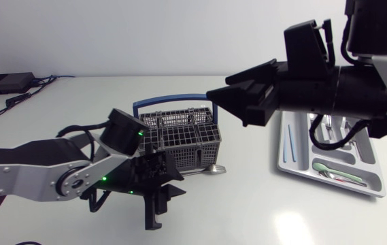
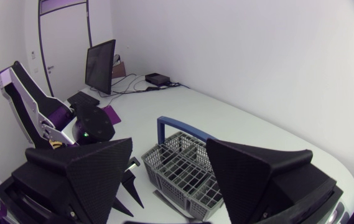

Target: Unload the cutlery basket into the drawer organizer.

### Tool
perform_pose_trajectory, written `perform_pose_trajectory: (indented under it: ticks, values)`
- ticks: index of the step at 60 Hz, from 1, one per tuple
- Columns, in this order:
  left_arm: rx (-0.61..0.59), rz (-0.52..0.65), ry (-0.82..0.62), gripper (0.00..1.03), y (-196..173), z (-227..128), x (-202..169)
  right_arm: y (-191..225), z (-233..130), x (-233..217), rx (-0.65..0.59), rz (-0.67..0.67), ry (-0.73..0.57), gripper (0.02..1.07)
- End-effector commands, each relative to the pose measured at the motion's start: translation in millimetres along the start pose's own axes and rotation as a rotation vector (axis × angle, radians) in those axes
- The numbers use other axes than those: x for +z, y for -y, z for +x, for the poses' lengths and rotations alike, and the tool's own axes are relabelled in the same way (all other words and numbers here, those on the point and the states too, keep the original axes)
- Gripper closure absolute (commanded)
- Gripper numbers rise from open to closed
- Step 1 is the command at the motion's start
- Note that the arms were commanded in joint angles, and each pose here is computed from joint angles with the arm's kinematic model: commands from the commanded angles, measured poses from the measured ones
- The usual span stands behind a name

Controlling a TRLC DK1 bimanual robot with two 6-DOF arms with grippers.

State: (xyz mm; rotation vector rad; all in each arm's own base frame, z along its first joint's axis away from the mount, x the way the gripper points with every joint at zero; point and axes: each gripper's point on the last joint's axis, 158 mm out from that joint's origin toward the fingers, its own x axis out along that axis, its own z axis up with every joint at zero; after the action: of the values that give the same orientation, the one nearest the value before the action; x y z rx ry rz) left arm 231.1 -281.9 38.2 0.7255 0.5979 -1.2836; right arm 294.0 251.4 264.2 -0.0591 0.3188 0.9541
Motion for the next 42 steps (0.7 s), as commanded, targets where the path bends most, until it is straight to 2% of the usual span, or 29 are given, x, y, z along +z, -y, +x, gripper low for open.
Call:
perform_pose_trajectory:
  ticks: [1,6,19,42]
  values:
    - [-0.013,0.044,-0.036,0.33,-1.6,18.2,-1.5,1.6,-8.9,-21.2,-0.005,-0.018,-0.028,0.21]
    - [-0.015,0.059,-0.068,0.33,-2.6,33.6,-6.0,5.0,-16.6,-33.6,-0.014,-0.022,-0.039,0.21]
    - [0.073,0.084,-0.115,0.33,-27.6,64.9,-19.4,15.9,-40.4,-61.6,-0.039,-0.031,-0.066,0.21]
    - [0.234,0.061,-0.114,0.33,-78.2,59.7,-29.2,17.7,-53.4,-86.5,-0.039,-0.032,-0.071,0.21]
